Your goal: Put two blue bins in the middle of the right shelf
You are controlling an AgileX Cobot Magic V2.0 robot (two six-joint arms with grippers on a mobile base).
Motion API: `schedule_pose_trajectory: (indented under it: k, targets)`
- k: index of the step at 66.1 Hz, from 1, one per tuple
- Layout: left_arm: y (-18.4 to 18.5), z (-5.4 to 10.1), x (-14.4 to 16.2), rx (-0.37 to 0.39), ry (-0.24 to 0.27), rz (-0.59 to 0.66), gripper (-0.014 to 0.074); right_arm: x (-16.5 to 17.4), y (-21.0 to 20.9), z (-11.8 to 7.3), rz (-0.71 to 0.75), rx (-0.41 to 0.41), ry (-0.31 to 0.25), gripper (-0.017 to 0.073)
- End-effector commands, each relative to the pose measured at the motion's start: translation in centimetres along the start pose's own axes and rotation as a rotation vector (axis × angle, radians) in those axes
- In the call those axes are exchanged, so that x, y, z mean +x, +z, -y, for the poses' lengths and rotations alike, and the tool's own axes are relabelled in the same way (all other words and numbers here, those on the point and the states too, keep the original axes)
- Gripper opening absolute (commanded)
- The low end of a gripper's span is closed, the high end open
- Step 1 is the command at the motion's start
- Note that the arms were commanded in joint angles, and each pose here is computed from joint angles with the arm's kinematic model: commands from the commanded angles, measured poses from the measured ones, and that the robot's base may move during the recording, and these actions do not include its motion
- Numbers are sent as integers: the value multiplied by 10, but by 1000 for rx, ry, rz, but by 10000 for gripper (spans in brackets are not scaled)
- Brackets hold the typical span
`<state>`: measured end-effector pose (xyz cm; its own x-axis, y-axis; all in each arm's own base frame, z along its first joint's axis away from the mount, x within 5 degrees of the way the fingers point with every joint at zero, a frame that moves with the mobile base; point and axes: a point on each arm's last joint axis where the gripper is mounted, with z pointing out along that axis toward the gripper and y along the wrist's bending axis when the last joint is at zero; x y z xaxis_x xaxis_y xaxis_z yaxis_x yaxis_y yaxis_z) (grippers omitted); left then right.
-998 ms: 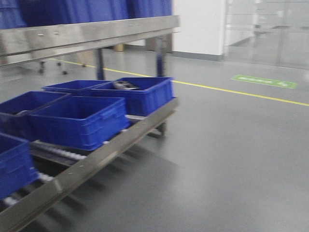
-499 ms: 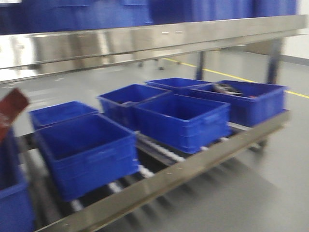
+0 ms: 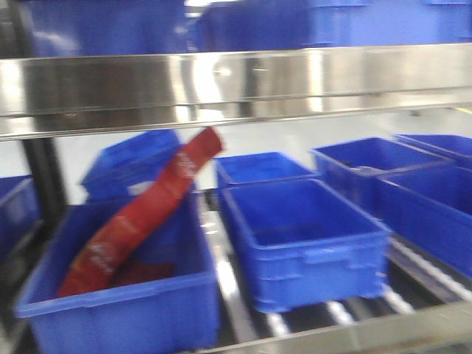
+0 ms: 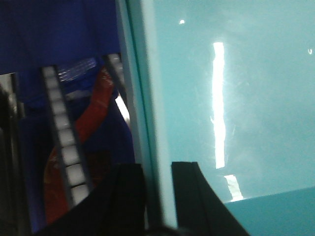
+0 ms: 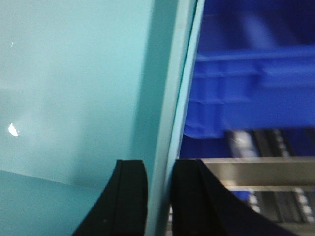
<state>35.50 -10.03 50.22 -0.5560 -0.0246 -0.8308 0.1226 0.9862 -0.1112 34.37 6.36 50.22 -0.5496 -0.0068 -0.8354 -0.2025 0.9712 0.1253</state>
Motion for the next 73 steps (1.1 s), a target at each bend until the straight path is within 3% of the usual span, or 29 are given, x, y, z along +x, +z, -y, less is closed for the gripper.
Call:
schedule_pose_trajectory:
  k: [1,73]
  targets:
    - [-14,2,-12,29,15,122,-111,-12,-17,-6,115,-41,-13,-163]
    - [-14,1,-13,18,20,127,-111,-12,-16,-6,114,-41,-13,-163]
